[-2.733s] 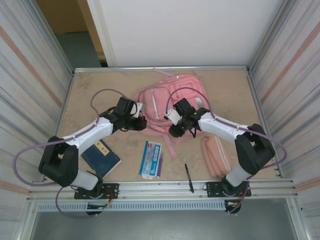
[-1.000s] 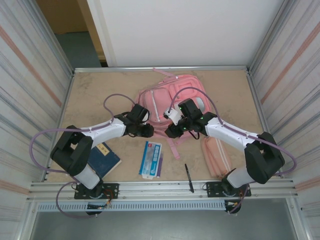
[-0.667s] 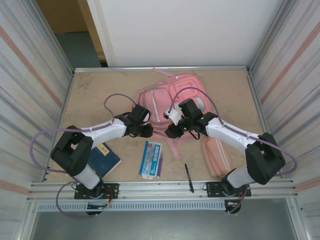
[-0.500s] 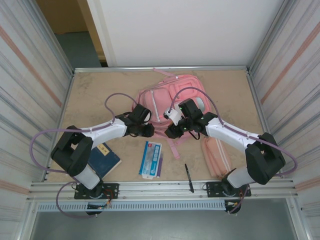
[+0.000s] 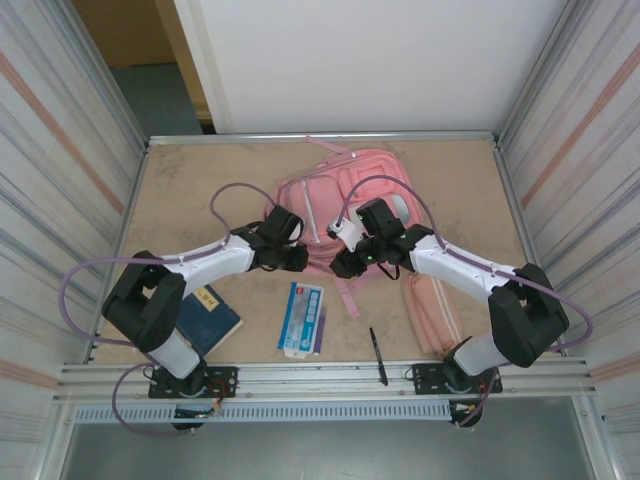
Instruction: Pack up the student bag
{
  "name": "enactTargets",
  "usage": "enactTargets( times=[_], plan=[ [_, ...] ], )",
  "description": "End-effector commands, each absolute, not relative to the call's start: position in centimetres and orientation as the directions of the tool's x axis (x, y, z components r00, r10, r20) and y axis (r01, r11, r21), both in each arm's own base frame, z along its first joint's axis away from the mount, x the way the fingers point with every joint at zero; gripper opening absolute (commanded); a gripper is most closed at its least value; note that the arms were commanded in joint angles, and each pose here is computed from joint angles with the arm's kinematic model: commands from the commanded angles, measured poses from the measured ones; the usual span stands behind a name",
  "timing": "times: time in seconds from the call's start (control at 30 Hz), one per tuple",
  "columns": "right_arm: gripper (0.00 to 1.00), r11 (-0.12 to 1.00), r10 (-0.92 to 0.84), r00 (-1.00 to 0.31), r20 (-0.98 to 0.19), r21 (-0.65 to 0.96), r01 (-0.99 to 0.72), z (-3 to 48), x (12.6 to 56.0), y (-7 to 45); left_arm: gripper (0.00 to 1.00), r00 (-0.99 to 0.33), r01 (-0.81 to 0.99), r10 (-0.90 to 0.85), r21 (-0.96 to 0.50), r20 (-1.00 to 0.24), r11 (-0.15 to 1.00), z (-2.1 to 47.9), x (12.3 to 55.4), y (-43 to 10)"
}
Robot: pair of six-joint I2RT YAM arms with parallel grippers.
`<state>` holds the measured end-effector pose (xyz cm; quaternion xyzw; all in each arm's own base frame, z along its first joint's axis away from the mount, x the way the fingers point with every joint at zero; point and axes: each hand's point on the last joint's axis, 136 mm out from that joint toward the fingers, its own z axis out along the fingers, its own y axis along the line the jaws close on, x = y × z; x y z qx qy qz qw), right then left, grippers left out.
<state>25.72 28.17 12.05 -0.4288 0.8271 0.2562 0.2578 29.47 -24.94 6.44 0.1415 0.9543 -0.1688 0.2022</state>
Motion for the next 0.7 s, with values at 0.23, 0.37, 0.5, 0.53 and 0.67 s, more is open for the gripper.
enactTargets(
  times=[0.23, 0.37, 0.5, 0.53, 0.67],
  plan=[
    [0.37, 0.491, -0.586, -0.511, -0.629, 0.226, -0.841, 11.7, 25.4, 28.6, 0.29, -0.886, 0.337, 0.221, -0.24, -0.408, 0.91, 4.9, 29.7, -25.1],
    [0.37, 0.49, -0.587, -0.515, -0.625, 0.232, -0.84, 11.7, 25.4, 28.7, 0.22, -0.887, 0.334, 0.212, -0.253, -0.409, 0.908, 4.8, 29.8, -25.4],
    [0.38, 0.492, -0.589, -0.514, -0.624, 0.227, -0.84, 11.6, 25.5, 28.7, 0.21, -0.897, 0.328, 0.209, -0.269, -0.389, 0.906, 4.3, 29.6, -25.7],
    [0.37, 0.497, -0.588, -0.518, -0.622, 0.227, -0.837, 11.6, 25.6, 28.6, 0.19, -0.901, 0.322, 0.204, -0.274, -0.383, 0.906, 4.2, 29.5, -25.7],
    [0.38, 0.507, -0.593, -0.518, -0.617, 0.213, -0.835, 11.5, 25.7, 28.4, 0.14, -0.911, 0.302, 0.184, -0.294, -0.368, 0.907, 3.9, 29.0, -25.6]
  ],
)
